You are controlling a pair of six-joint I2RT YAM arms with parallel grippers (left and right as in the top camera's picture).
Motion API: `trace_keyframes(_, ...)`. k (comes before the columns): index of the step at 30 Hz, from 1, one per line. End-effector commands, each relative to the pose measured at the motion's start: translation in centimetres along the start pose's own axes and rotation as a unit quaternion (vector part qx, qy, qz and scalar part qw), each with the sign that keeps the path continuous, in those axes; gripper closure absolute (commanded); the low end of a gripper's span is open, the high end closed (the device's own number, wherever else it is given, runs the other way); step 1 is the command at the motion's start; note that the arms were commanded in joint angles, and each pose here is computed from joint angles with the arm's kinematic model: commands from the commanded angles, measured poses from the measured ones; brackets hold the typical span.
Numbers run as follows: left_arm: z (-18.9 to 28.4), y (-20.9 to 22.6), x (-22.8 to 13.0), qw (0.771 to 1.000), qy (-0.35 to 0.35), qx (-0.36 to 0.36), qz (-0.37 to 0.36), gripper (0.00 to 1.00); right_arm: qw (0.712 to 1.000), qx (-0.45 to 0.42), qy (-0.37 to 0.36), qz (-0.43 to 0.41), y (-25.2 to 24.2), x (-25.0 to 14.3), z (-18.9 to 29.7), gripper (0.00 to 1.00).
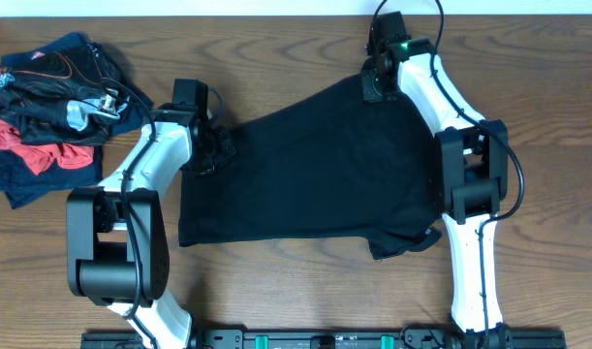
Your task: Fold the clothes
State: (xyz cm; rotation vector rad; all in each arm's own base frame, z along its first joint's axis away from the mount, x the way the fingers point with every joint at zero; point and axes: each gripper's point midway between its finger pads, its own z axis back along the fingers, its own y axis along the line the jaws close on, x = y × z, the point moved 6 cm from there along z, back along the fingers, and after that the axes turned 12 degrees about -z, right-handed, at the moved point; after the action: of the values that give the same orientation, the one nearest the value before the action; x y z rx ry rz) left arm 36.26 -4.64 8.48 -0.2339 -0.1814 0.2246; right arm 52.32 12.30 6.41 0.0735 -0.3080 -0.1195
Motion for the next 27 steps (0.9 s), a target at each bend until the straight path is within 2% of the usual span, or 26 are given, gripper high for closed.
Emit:
trace_keyframes(1, 0.9, 0.0, 0.9, 0.999, -0.022, 0.017, -0.016, 0.94, 1.0, -0.012, 0.011, -0.003, 0.5, -0.4, -0.4, 0.99)
trace_keyframes(9, 3.4, 0.5, 2.3, 0.995, -0.078, 0.062, -0.019, 0.94, 0.999, -0.042, -0.006, 0.004, -0.1, 1.6, 3.4, 0.99)
trace_keyframes(17, 4.2, 0.2, 4.0, 0.99, -0.119, 0.064, -0.027, 0.94, 0.998, -0.044, -0.032, -0.011, -1.2, 3.8, 8.1, 0.99)
trace_keyframes(27, 5.4, 2.6, 6.3, 0.983, -0.167, 0.077, 0.005, 0.94, 0.997, -0.07, 0.01, -0.02, -3.2, 2.7, 10.1, 0.99)
